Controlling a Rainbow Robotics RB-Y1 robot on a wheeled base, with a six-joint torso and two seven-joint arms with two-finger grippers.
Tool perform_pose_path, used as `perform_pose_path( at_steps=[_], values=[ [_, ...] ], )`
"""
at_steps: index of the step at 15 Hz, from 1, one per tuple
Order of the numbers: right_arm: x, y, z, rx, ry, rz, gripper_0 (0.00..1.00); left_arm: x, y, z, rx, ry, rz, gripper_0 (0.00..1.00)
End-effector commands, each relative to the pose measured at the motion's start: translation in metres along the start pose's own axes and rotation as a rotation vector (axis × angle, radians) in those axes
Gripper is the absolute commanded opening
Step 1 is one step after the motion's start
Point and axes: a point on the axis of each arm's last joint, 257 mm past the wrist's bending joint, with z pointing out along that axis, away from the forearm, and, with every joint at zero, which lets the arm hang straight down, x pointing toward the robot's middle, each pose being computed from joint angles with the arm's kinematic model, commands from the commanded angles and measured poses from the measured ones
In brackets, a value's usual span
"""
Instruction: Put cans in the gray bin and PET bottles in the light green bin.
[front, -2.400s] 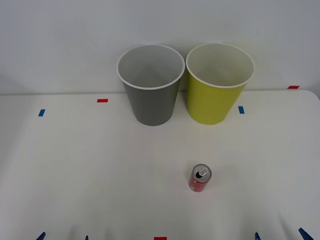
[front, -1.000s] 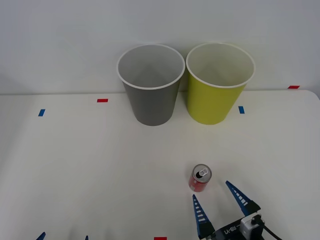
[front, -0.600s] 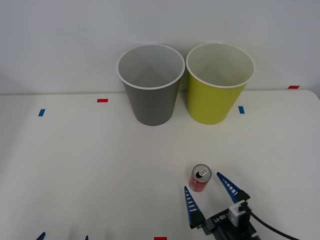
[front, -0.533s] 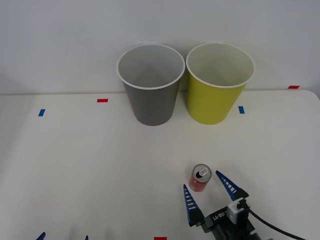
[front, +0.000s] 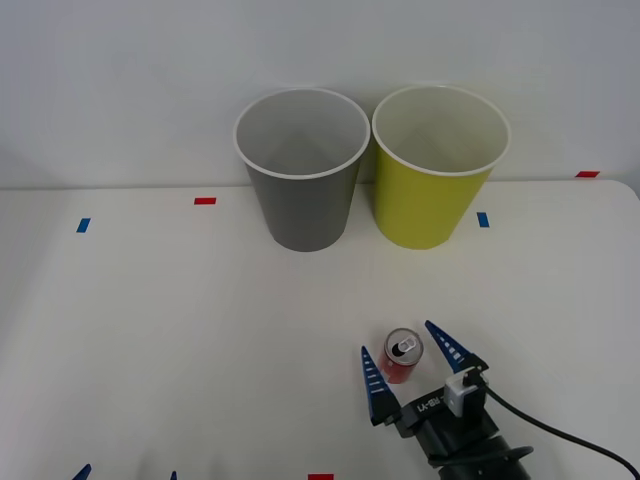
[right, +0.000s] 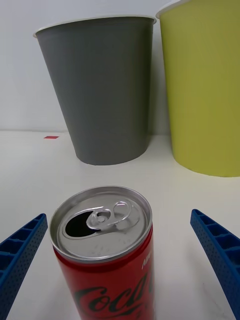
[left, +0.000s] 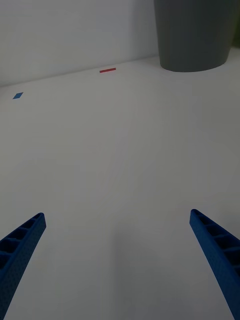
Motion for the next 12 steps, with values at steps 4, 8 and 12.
perform_pose_path(
  at_steps=[4,8,12],
  values=[
    [-0.0031,-0.0046,0.0028,0.020,-0.009,0.016,0.17,0.0000,0.0000,0.0000,0.000,0.000,0.000,1.00],
    [-0.0029,-0.0062,0.0028,0.032,-0.010,0.036,0.14,0.0000,0.0000,0.0000,0.000,0.000,0.000,1.00],
    [-0.0049,-0.0064,0.0047,0.040,-0.016,0.049,0.12,0.0000,0.0000,0.0000,0.000,0.000,0.000,1.00]
  ],
)
